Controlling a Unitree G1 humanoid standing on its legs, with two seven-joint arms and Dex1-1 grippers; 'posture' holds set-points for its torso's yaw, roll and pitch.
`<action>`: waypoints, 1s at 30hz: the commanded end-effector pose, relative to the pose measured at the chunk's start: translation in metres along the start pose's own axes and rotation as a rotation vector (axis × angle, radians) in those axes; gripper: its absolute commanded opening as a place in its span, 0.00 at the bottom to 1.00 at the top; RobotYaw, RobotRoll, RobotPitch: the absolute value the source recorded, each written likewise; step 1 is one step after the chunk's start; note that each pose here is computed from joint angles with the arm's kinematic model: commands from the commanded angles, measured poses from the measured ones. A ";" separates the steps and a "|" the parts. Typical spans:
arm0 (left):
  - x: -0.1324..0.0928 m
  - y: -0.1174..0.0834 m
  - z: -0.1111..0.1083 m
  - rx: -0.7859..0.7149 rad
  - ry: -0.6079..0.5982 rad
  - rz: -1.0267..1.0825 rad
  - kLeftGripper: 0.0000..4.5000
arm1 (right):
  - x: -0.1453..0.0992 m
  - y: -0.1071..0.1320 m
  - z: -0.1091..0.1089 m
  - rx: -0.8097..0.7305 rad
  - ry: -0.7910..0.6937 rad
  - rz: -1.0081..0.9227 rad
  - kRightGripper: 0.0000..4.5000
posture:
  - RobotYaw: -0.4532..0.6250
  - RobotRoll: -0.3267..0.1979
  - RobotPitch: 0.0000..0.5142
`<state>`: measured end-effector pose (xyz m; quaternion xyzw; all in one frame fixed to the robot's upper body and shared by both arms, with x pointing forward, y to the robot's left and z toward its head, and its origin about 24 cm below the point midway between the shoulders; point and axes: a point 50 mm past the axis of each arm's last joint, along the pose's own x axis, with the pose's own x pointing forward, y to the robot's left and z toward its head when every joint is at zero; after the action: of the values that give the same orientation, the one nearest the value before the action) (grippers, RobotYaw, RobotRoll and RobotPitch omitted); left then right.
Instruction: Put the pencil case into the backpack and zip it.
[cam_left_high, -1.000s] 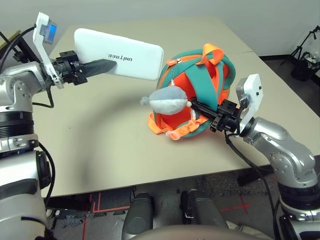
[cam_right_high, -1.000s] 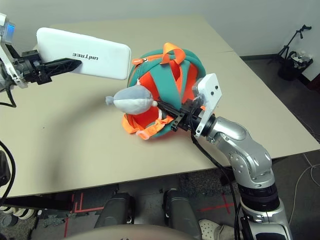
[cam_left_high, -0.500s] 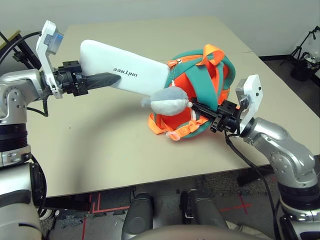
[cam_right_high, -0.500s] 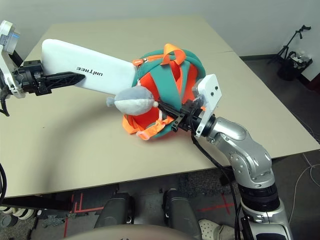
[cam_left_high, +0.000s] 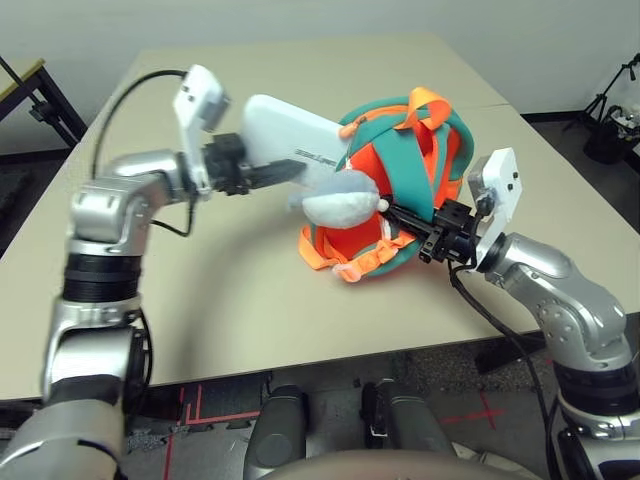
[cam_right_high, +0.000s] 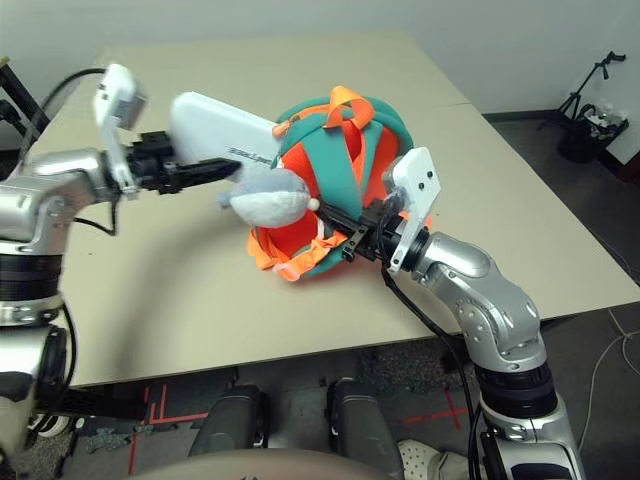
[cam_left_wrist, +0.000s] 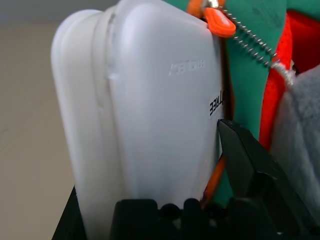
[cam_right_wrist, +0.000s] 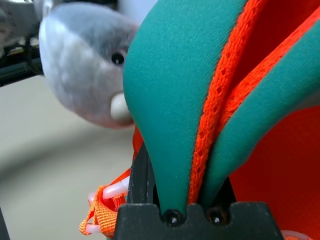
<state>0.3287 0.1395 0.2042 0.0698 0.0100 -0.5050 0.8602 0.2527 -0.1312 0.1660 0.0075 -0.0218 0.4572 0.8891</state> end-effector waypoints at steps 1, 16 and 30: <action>0.019 -0.016 -0.004 0.000 -0.027 -0.062 0.70 | 0.002 0.002 0.002 -0.012 -0.005 0.020 0.05 | 0.50 0.62 0.09; 0.006 -0.014 -0.005 -0.057 -0.025 -0.042 1.00 | 0.001 0.002 -0.002 -0.010 0.015 0.024 0.05 | 0.51 0.62 0.12; -0.057 0.000 0.027 0.057 0.144 0.002 1.00 | 0.004 0.001 -0.006 -0.005 0.030 0.047 0.05 | 0.54 0.62 0.14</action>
<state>0.3046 0.1888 0.2330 0.1180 0.0522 -0.4823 0.8664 0.2546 -0.1295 0.1610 0.0051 -0.0110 0.4700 0.8826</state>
